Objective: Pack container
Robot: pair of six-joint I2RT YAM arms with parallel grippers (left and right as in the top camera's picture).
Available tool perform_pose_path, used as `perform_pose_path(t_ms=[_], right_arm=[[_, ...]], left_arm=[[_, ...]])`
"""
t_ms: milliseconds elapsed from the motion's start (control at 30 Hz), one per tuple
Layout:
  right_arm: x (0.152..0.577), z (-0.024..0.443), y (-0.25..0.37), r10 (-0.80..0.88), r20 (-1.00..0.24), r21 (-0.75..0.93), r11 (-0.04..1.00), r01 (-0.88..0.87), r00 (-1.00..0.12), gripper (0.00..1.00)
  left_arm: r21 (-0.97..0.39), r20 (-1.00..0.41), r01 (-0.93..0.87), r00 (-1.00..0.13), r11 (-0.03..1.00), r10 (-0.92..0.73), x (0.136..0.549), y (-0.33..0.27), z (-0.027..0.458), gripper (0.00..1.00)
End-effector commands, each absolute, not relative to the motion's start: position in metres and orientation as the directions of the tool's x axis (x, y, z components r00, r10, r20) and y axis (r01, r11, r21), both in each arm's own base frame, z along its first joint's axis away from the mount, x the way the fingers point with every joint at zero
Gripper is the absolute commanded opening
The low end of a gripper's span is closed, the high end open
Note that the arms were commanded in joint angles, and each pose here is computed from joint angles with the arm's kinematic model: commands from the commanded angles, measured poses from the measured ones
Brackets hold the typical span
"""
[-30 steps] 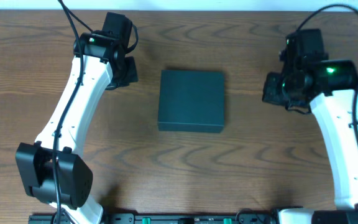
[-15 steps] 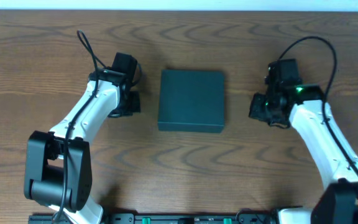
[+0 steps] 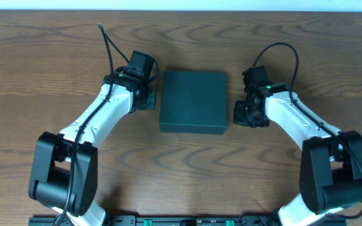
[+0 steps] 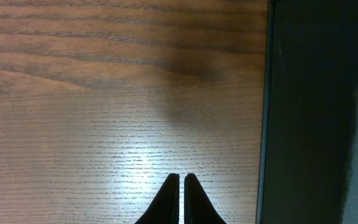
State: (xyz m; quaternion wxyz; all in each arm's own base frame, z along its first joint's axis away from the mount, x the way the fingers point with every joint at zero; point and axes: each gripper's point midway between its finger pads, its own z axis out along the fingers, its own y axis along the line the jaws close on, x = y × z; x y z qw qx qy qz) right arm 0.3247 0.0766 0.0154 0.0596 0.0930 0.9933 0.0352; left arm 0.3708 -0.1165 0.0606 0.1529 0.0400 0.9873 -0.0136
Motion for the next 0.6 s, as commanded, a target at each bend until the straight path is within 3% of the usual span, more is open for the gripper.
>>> perform_pose_path(t_ms=[0,367,567], right_arm=[[0.325,0.018,0.098,0.206,-0.089,0.187,0.964,0.187,-0.975,0.02],[0.332,0.027,0.146,0.196,-0.088,0.355,0.922,0.153,-0.977,0.02],[0.336,0.029,0.152,0.187,-0.110,0.363,0.922,0.136,-0.976,0.02]], left_arm=[[-0.039,-0.287,0.119,-0.952,0.992,0.103,0.365,-0.123,0.058,0.06],[-0.141,-0.254,0.181,-0.957,0.973,0.141,0.351,-0.159,0.051,0.06],[-0.162,-0.222,0.214,-0.959,0.963,0.176,0.339,-0.182,0.040,0.06]])
